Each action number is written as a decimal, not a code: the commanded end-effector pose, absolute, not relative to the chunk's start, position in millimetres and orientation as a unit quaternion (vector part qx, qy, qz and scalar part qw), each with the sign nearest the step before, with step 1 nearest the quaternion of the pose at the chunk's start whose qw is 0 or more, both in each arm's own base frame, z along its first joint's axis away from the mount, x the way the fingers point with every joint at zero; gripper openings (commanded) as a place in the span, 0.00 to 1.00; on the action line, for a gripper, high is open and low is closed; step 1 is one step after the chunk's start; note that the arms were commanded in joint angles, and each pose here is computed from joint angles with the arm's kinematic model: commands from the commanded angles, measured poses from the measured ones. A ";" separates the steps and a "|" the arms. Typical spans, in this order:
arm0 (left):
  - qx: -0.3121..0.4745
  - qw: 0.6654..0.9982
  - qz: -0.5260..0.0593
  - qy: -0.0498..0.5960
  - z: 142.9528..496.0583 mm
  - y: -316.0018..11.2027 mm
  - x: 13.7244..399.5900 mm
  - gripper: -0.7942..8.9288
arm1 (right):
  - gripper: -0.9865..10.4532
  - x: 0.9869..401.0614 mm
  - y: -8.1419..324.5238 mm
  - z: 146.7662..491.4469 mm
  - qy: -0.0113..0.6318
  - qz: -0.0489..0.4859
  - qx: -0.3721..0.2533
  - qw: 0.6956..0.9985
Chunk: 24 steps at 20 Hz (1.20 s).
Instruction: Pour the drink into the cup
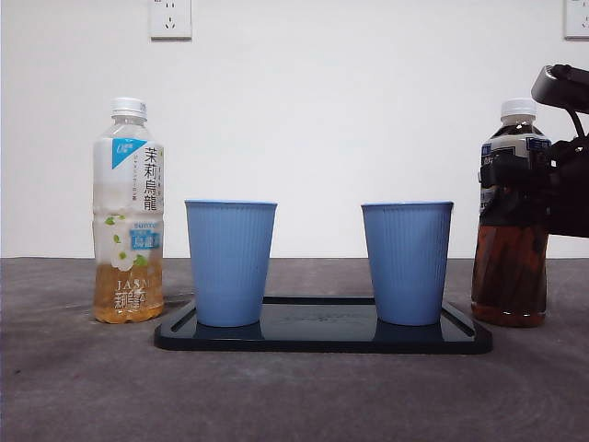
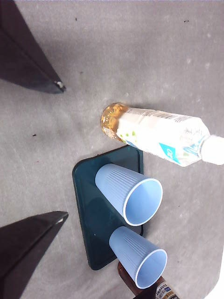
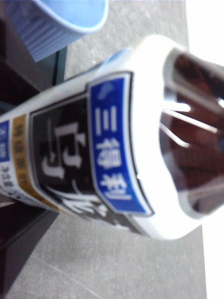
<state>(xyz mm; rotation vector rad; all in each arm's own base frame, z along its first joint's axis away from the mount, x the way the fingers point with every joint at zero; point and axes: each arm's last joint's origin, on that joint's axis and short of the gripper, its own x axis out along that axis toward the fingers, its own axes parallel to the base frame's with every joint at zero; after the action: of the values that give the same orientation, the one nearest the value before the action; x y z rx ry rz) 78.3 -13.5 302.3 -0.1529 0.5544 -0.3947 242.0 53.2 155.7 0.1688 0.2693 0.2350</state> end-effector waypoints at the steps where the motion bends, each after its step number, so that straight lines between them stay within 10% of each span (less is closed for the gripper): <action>1: -0.066 0.944 -0.197 0.255 309.4 -13.6 77.1 0.50 | 0.26 241.9 54.0 162.3 0.114 0.121 0.087 0.982; 9: -0.066 0.944 -0.198 0.255 309.5 -13.6 77.1 0.50 | 0.26 225.3 48.5 214.4 0.125 0.098 0.022 0.987; 24: -0.064 0.944 -0.200 0.254 309.5 -13.9 77.1 0.50 | 0.26 217.6 51.2 311.5 0.253 0.063 -0.360 0.896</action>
<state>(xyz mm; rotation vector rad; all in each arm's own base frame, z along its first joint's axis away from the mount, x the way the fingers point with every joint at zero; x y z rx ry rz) 78.3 -13.8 302.5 -0.1514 0.5539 -0.3981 214.6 49.6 296.5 -0.6921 0.6007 0.1408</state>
